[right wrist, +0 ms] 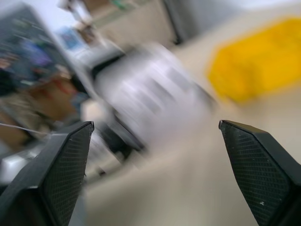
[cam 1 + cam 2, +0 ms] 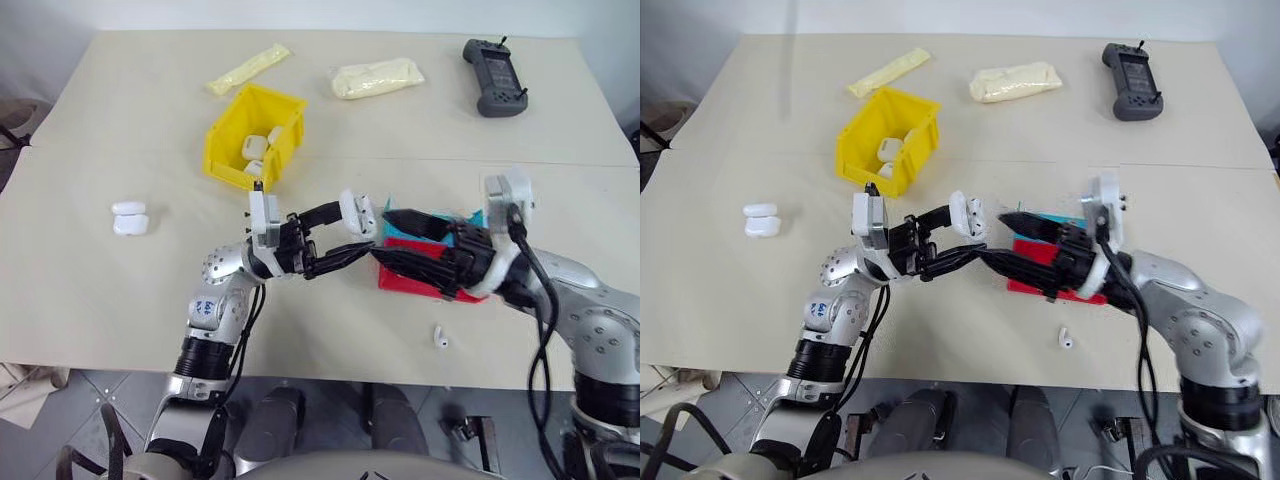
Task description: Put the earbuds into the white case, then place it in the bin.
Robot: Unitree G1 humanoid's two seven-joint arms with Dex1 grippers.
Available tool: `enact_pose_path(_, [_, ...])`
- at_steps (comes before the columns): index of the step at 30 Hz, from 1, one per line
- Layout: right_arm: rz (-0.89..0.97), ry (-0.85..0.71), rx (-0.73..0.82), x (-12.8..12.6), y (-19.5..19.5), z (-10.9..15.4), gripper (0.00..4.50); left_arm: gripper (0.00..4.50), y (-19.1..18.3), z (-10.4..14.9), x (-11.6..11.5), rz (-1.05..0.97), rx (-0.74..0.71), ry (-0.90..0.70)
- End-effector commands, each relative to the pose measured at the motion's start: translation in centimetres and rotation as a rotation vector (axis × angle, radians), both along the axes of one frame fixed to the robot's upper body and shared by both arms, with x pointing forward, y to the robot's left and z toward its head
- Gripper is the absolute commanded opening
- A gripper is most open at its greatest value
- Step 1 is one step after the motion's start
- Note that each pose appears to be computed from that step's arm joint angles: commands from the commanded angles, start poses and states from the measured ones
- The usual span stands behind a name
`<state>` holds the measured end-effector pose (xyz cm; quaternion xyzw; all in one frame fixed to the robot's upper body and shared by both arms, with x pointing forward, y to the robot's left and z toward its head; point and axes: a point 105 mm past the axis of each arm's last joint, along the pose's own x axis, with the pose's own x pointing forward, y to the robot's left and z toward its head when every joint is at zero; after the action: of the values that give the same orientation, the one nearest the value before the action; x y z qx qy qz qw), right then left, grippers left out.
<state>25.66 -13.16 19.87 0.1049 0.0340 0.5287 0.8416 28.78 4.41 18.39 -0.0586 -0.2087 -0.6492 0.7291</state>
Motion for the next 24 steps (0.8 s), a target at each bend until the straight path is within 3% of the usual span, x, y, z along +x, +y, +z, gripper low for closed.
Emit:
enact_pose_path(1, [-0.064, -0.100, -0.047, -0.8, -2.8, 1.1, 4.49, 2.77, 1.0, 0.6, -0.5, -0.014, 0.008, -0.040])
enact_pose_path(4, [-0.157, -0.108, -0.112, -1.0, -5.4, 0.2, 4.49, 2.77, 2.0, -0.6, -0.4, -0.008, 0.120, -0.043])
enact_pose_path(7, [-0.211, -0.116, -0.192, -1.1, -7.1, -1.3, 3.87, 2.77, 2.5, -1.8, -0.2, -0.002, 0.253, -0.071])
enact_pose_path(13, [-0.198, -0.132, -0.215, -1.2, -7.2, -2.1, 1.90, 2.77, 3.0, -3.2, 0.6, 0.014, 0.436, -0.110])
enact_pose_path(18, [-0.031, -0.184, -0.249, -1.3, -3.2, -1.6, 0.14, 2.77, 1.9, -4.0, 2.1, 0.105, 0.604, -0.157])
enact_pose_path(24, [0.062, -0.212, -0.303, 0.2, 1.6, -1.2, 0.03, 2.77, -0.5, -3.8, 2.0, 0.086, 0.654, -0.214])
